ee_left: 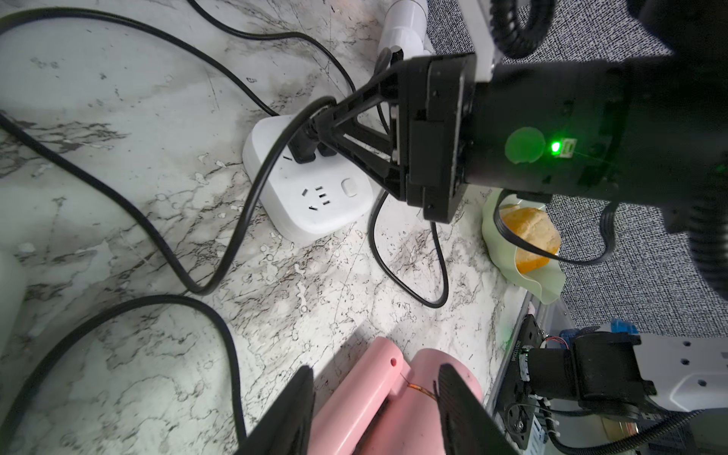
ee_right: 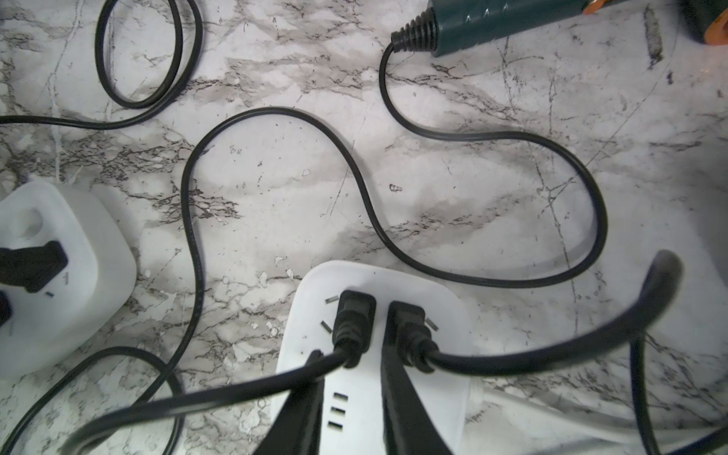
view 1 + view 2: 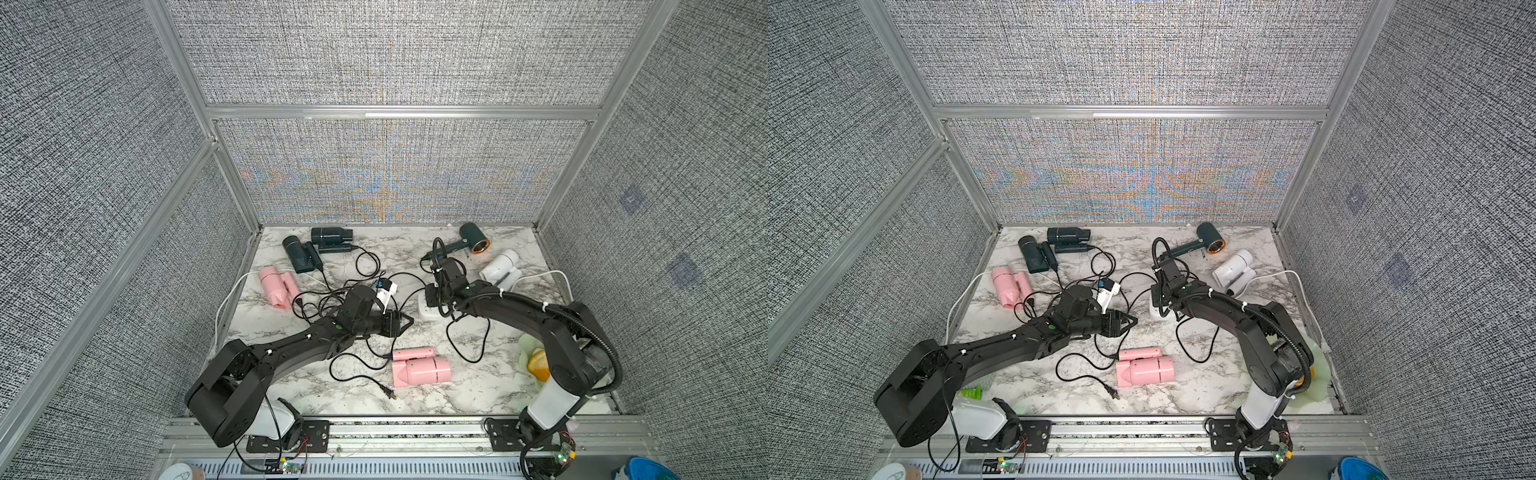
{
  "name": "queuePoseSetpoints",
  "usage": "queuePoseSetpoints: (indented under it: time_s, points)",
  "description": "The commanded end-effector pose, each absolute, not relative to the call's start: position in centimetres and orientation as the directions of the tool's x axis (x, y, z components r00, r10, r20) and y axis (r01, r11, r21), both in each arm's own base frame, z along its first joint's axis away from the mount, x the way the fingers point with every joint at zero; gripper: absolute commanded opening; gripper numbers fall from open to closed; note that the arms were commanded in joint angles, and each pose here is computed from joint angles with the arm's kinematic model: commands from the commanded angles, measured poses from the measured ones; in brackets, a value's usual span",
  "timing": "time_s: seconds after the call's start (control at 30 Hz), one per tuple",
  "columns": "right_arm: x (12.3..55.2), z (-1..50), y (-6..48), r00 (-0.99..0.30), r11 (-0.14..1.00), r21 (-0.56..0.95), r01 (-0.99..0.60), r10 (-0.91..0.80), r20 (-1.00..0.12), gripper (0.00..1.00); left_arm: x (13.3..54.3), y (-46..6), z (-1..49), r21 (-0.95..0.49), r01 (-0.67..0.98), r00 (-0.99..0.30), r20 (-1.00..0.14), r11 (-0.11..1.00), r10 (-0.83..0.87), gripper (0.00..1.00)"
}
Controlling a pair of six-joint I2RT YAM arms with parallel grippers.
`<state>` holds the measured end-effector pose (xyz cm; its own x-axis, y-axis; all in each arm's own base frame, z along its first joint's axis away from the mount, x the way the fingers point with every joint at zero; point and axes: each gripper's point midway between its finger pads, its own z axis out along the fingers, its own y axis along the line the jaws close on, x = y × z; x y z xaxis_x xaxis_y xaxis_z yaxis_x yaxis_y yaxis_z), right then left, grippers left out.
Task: Charge the blow dryers
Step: Insert the plug into the socket.
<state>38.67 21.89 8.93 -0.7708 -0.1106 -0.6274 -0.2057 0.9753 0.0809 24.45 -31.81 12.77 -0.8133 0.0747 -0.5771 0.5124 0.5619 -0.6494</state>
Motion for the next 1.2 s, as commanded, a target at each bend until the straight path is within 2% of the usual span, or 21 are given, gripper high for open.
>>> queuePoseSetpoints:
  time_s: [0.0, 0.2, 0.57, 0.77, 1.17]
  points:
    - [39.2, 9.0, 22.3, -0.762, 0.972, 0.072, -0.224, -0.128, -0.634, 0.26, 24.8, -32.0, 13.2, -0.644, 0.525, -0.803, -0.592, 0.557, 0.072, 0.53]
    - [39.5, 9.1, 22.3, -0.755, 0.973, 0.071, -0.22, -0.124, -0.644, 0.22, 24.8, -32.0, 13.3, -0.646, 0.523, -0.804, -0.591, 0.556, 0.069, 0.53]
    - [37.0, 11.9, 19.1, -0.754, 0.977, 0.192, -0.093, 0.056, -0.654, 0.22, 24.9, -32.2, 13.9, -0.64, 0.541, -0.791, -0.608, 0.546, 0.071, 0.53]
    - [38.2, 11.1, 18.4, -0.787, 0.967, 0.253, -0.038, 0.127, -0.603, 0.22, 25.0, -32.5, 14.2, -0.642, 0.551, -0.785, -0.615, 0.532, 0.07, 0.53]
    - [41.1, 9.1, 19.5, -0.805, 0.964, 0.261, -0.04, 0.124, -0.58, 0.22, 25.1, -32.5, 14.5, -0.638, 0.556, -0.782, -0.62, 0.533, 0.073, 0.53]
